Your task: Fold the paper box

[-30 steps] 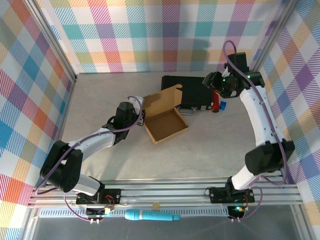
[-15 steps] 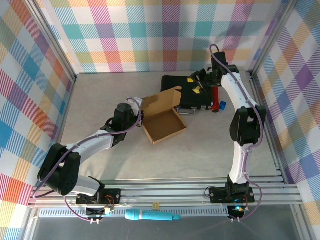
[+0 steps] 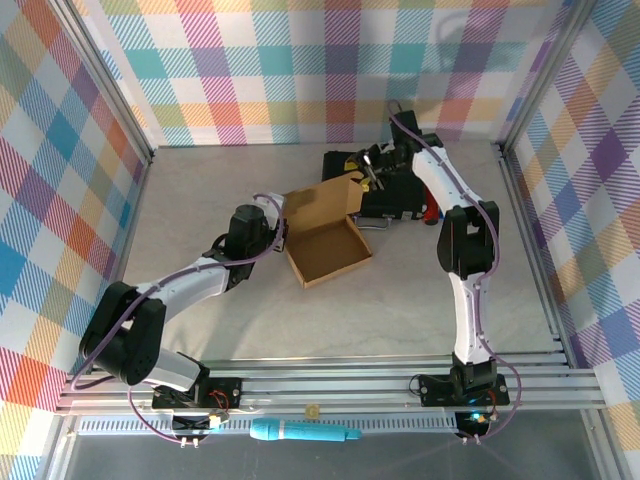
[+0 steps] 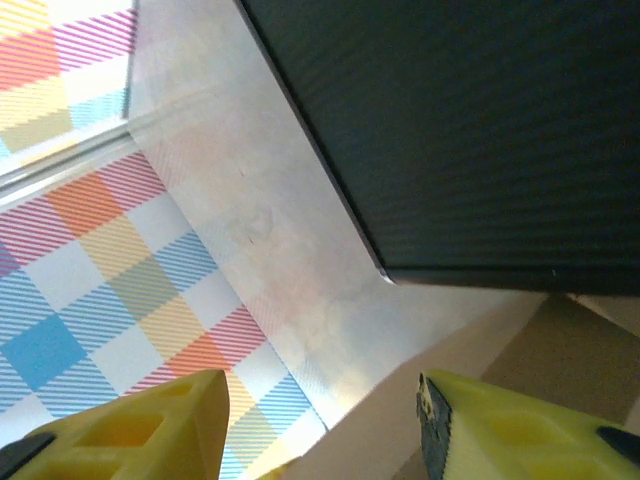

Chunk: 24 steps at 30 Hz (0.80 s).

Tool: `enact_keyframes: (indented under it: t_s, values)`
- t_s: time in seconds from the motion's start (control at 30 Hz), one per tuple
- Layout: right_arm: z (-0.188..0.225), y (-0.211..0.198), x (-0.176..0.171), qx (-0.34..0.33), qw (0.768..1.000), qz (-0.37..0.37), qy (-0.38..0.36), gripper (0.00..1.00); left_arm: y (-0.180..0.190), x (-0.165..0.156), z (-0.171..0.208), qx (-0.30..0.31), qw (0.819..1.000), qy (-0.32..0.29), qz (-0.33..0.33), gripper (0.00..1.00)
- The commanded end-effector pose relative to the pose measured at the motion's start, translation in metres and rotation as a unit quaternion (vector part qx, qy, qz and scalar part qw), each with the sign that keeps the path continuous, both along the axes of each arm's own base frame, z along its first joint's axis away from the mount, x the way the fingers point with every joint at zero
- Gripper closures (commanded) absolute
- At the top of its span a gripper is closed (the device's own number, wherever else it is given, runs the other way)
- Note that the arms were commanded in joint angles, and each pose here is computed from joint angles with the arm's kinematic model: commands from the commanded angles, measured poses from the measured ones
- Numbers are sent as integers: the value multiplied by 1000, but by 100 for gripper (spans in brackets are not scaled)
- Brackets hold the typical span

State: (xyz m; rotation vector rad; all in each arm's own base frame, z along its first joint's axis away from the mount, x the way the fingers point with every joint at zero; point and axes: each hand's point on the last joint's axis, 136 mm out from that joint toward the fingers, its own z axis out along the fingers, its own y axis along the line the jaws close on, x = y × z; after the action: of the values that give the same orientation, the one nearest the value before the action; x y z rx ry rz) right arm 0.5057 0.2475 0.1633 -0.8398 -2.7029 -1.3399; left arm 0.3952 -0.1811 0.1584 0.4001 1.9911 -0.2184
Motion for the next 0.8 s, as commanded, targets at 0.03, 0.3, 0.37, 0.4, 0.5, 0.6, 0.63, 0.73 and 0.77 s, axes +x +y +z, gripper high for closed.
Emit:
enact_keyframes:
  t_s: [0.03,0.3,0.37,0.4,0.5,0.6,0.63,0.73,0.77]
  values:
    - [18,0,-26,31,999,-4,23,47,2,11,8,-8,1000,-10,17,100]
    - [18,3,-49,55,996,-21,61,47,0,18,9,-16,1000,-9,25,100]
    - [17,6,-51,63,995,-23,72,46,0,20,9,-18,999,-10,27,100]
    - [16,8,-53,66,994,-22,80,47,-1,20,9,-19,999,-10,27,100]
    - [15,10,-62,67,993,-19,99,47,1,23,10,-18,999,-12,33,100]
    - [12,8,-74,63,990,-23,121,46,2,25,13,-21,999,-17,42,100]
    - [12,8,-75,66,990,-26,126,46,2,26,14,-22,999,-19,41,100]
    - [8,7,-84,74,985,-35,154,45,2,28,15,-25,998,-21,44,100]
    - [7,8,-87,75,982,-32,169,46,2,28,15,-25,998,-22,46,100]
